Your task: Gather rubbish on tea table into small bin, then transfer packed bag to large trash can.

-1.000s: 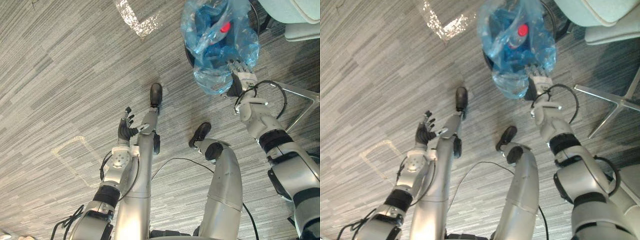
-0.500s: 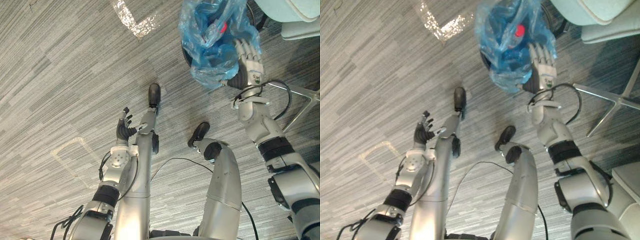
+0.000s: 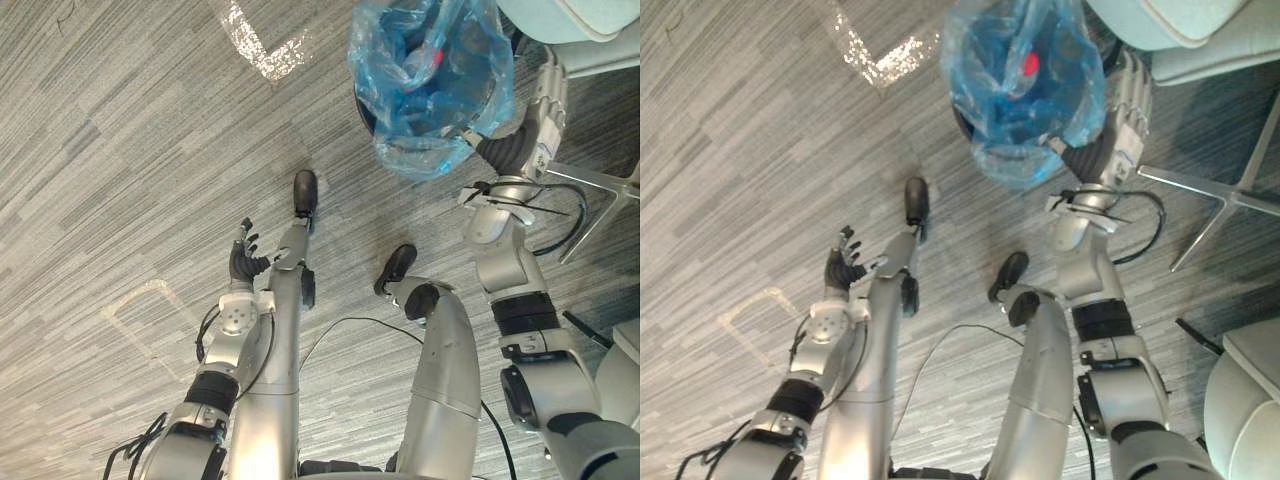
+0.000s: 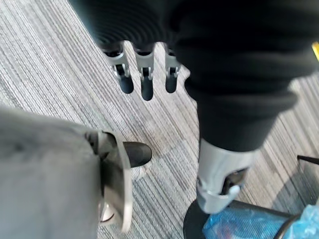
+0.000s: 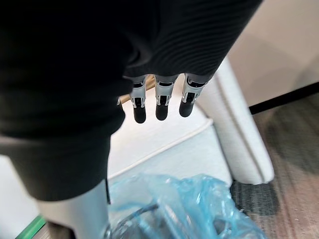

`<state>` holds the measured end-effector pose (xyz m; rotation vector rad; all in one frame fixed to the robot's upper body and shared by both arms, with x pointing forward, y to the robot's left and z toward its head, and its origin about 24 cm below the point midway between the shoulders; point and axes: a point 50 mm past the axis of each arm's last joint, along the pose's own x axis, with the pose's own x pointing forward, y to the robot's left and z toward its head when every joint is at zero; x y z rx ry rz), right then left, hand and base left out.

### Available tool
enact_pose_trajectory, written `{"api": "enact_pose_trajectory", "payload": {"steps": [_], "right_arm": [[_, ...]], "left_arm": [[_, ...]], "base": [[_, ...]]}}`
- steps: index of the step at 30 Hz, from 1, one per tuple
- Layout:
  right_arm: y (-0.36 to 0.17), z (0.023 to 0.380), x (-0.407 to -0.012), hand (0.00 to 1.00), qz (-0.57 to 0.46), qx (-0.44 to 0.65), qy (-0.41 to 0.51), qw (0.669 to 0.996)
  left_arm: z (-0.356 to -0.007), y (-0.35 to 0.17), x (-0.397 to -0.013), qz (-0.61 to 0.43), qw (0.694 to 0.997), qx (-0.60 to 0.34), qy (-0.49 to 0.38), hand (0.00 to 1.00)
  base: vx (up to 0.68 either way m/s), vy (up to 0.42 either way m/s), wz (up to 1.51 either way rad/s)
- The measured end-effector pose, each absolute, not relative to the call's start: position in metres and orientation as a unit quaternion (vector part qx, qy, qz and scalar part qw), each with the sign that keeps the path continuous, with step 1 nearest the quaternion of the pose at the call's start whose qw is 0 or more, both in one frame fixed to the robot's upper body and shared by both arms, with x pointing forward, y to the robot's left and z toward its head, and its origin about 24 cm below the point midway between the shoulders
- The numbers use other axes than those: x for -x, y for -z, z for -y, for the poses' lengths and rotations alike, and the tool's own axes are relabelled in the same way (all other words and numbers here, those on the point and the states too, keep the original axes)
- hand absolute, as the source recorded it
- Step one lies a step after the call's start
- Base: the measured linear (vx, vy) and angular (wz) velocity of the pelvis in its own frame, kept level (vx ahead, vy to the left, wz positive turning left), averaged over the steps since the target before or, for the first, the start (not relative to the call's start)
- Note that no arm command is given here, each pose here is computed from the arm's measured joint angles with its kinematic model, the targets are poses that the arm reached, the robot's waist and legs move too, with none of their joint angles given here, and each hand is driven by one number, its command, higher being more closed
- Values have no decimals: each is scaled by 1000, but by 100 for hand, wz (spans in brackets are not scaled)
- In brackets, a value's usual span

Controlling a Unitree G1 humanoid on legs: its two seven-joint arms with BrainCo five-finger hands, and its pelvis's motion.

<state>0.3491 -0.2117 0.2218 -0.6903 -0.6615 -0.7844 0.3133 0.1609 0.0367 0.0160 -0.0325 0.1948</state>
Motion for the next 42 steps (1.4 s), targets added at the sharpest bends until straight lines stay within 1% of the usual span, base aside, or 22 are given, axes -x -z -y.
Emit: {"api": "enact_pose_trajectory", "payload": {"steps": [3,8,10,12,14,15,20,25,30,36,42], "right_arm": [[-222,215,-350,0,300,312,381,817],[-211,224,-362,0,240,283,396,840],[-204,227,-371,0,205,281,387,854],[-202,227,-374,0,193,280,383,859],[-200,228,-382,0,167,273,372,871],[-199,228,-385,100,158,272,368,875],[-201,228,-393,100,136,271,347,888],[-208,227,-396,100,144,293,330,886],[-207,228,-396,100,142,287,324,890],[-208,233,-395,100,145,291,326,888],[-200,231,-388,100,156,264,320,896]], "left_arm": [[-161,-37,-313,16,995,-8,-100,0],[-160,-36,-313,16,995,-5,-102,0],[-160,-36,-313,16,994,-3,-106,0],[-160,-36,-313,15,994,1,-107,0],[-160,-36,-313,15,994,8,-108,0],[-160,-36,-313,15,994,11,-108,0],[-156,-37,-313,18,994,18,-104,0],[-155,-37,-313,17,994,25,-103,0],[-154,-36,-312,16,994,27,-102,0],[-153,-35,-312,14,994,29,-101,0],[-154,-34,-313,9,994,27,-101,0]], "base": [[-48,22,0],[-6,3,0],[0,0,0],[0,0,0],[0,0,0],[0,0,0],[-6,4,5],[-55,32,2],[-57,32,-1],[-64,36,-2],[-67,30,-3]]}}
